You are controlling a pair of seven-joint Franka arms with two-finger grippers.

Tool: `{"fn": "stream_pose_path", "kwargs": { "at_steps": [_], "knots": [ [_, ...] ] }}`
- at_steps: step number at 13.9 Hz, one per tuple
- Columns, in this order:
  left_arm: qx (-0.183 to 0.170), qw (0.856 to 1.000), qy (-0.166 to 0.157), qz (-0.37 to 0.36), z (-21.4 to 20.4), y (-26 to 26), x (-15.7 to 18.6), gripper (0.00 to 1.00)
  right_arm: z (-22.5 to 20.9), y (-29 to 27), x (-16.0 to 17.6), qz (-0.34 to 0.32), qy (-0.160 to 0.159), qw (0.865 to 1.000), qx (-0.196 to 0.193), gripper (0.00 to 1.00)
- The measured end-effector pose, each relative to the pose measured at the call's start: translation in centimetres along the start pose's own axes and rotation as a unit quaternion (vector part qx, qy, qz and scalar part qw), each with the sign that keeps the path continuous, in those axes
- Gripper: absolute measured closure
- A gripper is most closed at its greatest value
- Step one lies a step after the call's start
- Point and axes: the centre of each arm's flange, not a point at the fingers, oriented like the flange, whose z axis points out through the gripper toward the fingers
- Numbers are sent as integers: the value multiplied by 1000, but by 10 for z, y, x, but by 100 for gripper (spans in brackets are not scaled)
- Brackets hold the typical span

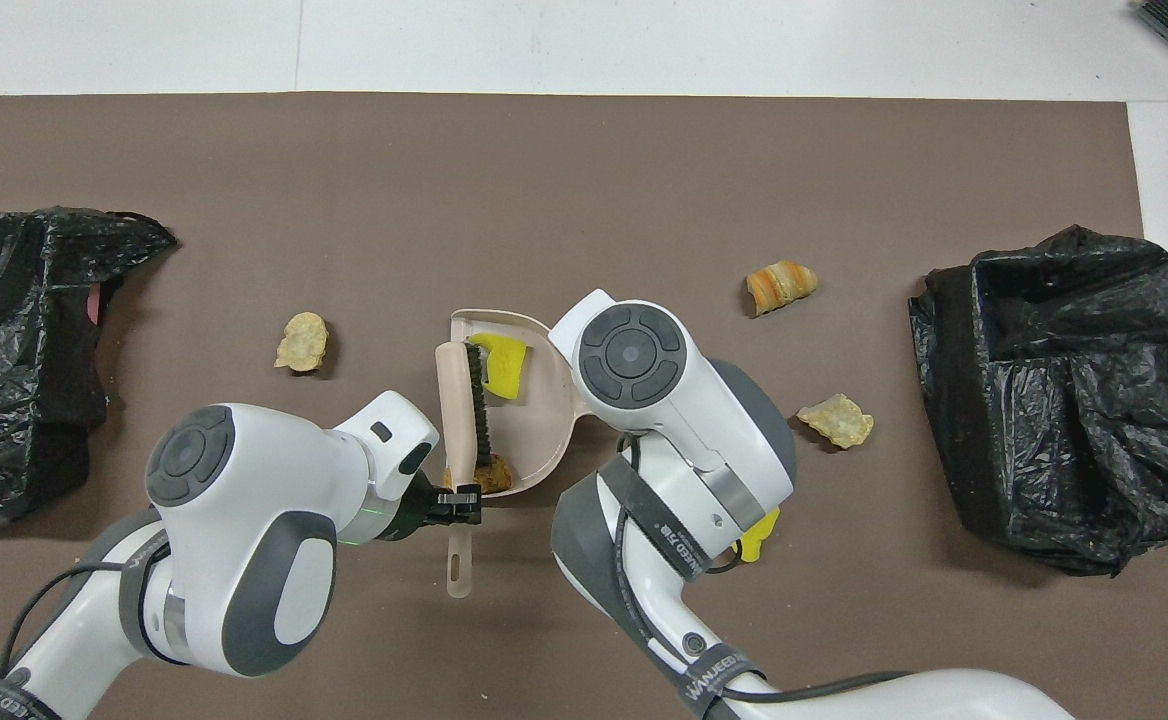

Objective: Sweep and dump trash in bin
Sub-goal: 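Sweep the nearby bread piece into the dustpan with the left gripper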

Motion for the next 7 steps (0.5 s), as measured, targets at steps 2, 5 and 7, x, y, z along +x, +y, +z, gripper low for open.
{"fn": "stream_pose_path", "kwargs": {
  "at_steps": [2,5,7],
  "knots": [
    [-8,1000,-4,-13,-24,-9,13,74,0,0,0,0,0,1000,0,67],
    [25,999,11,-22,-62,-46,35,74,0,0,0,0,0,1000,0,67],
    [57,998,22,-27,-74,-72,44,74,0,0,0,0,1,1000,0,67]
  ]
}}
